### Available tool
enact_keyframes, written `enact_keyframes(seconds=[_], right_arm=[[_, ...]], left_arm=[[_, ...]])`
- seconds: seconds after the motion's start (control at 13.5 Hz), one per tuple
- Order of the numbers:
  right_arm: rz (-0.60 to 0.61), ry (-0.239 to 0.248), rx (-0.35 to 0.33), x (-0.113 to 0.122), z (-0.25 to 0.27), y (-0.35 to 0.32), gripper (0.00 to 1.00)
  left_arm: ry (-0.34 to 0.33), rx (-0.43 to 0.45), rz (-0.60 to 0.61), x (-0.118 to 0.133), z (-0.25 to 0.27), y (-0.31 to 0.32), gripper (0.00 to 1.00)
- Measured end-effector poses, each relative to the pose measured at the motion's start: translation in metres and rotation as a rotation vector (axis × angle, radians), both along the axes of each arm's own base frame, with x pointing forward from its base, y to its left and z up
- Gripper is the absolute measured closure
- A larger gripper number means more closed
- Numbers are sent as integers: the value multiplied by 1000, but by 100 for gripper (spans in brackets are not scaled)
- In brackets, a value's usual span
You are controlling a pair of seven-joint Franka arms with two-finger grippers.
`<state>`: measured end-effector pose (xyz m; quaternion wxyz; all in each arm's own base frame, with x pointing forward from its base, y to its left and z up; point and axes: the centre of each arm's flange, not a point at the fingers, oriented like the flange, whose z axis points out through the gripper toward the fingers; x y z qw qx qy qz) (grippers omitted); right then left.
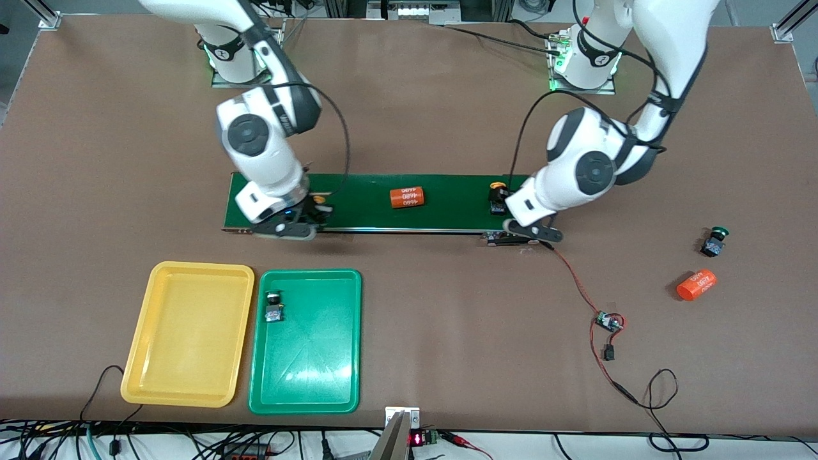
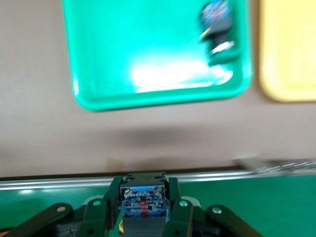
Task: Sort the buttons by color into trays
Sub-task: 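Carry the button to the yellow tray while the left gripper grasps a cylinder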
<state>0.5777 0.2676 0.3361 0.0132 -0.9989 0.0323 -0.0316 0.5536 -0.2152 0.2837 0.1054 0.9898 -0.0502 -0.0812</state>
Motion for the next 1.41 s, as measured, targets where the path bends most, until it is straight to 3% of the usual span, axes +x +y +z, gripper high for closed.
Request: enact_keyframes(seconds=[0.22,0.37,0.59,0.81,1.19,1.41], right_arm=[[67,13,-20,42,34,-70,59],[87,19,-25,59,28,-113,59],[135,53,-30,84,-7,-163,59],[176,66,-28,107,-47,-194,59],[269,-34,-42,132,-117,-253,59],[297,-75,-52,136,-146,-279,59]], left_arm=[[-54,-1,91,31,22,87,0],[-94,41,93,47,27,138,0],[-161,149,-95,62,30,205,0],[-193,154,-322,64,31,264,0],[-210,85,-567,68,-6,366,0],[-221,28,-642,79,-49,411,0]])
